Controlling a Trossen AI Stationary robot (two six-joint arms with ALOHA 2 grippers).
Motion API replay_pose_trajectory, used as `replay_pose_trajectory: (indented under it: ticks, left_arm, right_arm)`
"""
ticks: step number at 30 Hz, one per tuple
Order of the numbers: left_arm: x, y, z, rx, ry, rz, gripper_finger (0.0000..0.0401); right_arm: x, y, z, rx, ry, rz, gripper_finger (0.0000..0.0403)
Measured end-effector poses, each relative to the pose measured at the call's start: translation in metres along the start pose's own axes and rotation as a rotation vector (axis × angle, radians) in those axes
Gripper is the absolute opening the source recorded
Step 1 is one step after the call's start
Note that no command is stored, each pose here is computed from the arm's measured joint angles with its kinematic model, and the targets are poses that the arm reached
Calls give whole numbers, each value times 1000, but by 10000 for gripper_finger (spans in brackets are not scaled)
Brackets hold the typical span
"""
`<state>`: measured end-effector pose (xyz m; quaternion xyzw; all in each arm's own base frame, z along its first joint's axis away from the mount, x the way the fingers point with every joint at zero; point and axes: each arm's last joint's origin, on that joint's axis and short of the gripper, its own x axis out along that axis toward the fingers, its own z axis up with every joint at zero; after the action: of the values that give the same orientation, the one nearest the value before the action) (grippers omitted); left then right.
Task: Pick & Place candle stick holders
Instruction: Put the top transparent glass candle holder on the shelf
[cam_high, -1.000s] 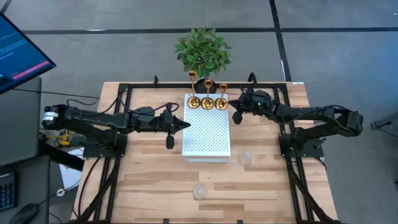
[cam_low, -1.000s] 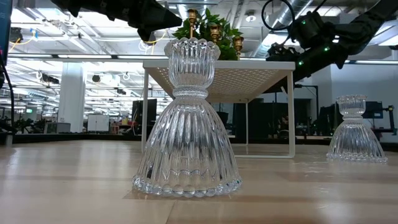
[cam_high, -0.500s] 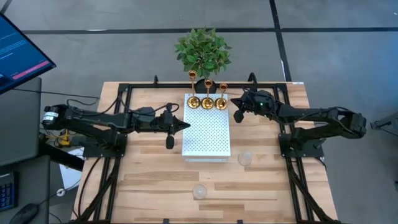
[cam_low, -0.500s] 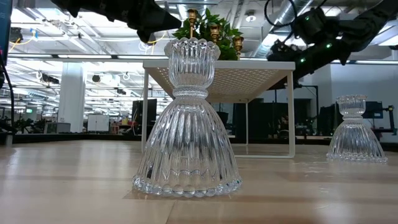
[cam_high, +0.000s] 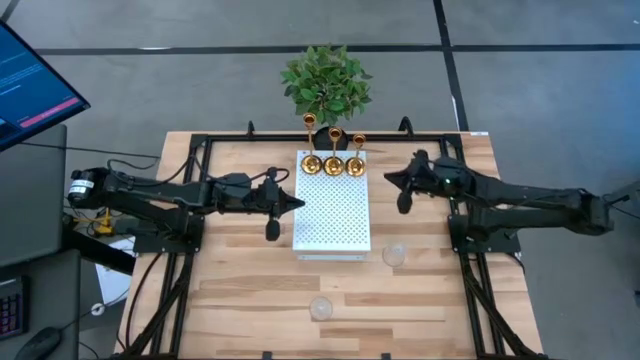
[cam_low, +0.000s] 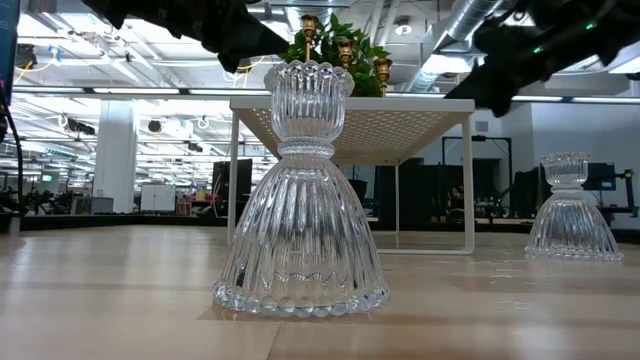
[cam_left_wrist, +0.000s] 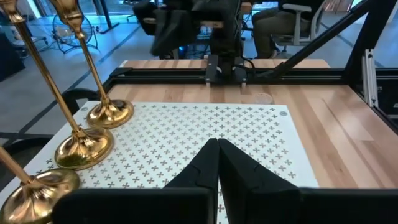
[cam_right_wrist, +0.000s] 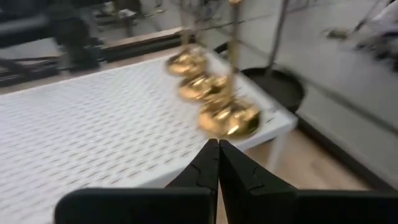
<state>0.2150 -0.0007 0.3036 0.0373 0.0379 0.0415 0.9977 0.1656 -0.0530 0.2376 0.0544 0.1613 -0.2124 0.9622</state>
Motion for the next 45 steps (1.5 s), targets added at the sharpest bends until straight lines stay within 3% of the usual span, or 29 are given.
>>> replay_pose_trajectory:
  ticks: [8,22,33,41,45]
  left_arm:
    - [-1,-8,1,3,-3,-40,6]
    - [-1,-10,1,3,-4,-47,7]
    - [-1,-10,1,4,-4,-47,7]
    - [-1,-10,1,4,-4,-47,7]
    - [-1,-10,1,4,-4,-47,7]
  right_arm:
    - [-29,27,-8,96,93,168,0]
    - [-69,66,25,78,510,139,0]
    - [-60,118,33,56,688,182,0]
    - [-44,145,18,37,814,114,2]
    - [-35,153,8,30,891,107,23]
